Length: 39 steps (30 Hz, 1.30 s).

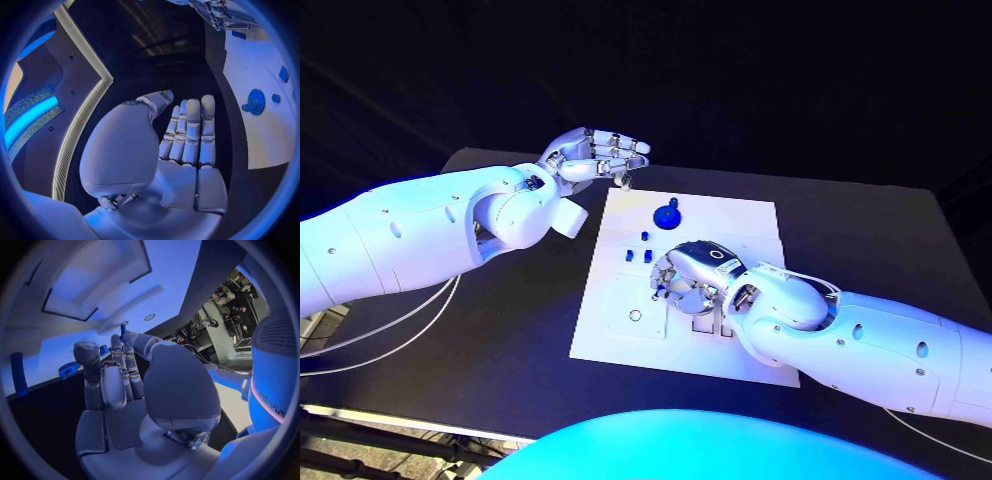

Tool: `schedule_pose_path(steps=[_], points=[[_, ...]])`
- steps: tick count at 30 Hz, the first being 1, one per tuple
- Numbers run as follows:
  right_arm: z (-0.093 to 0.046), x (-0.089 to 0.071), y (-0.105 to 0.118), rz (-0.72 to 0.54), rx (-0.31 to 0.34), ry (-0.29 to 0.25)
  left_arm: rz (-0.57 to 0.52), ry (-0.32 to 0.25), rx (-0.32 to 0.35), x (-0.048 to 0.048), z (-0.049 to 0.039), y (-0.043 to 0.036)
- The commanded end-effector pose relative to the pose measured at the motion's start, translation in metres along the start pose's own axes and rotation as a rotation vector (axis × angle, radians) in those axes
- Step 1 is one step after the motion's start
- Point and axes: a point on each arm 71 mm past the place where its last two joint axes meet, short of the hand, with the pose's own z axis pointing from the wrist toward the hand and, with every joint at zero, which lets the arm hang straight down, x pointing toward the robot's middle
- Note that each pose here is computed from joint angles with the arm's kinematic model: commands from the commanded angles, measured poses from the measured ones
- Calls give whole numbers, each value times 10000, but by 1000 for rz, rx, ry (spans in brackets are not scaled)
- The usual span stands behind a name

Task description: Assemble the parts on the task board

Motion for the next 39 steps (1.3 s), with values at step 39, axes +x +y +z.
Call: schedule_pose_path(steps=[39], points=[[30,140,76,-34,-14,91,-7,18,-5,7,4,2]])
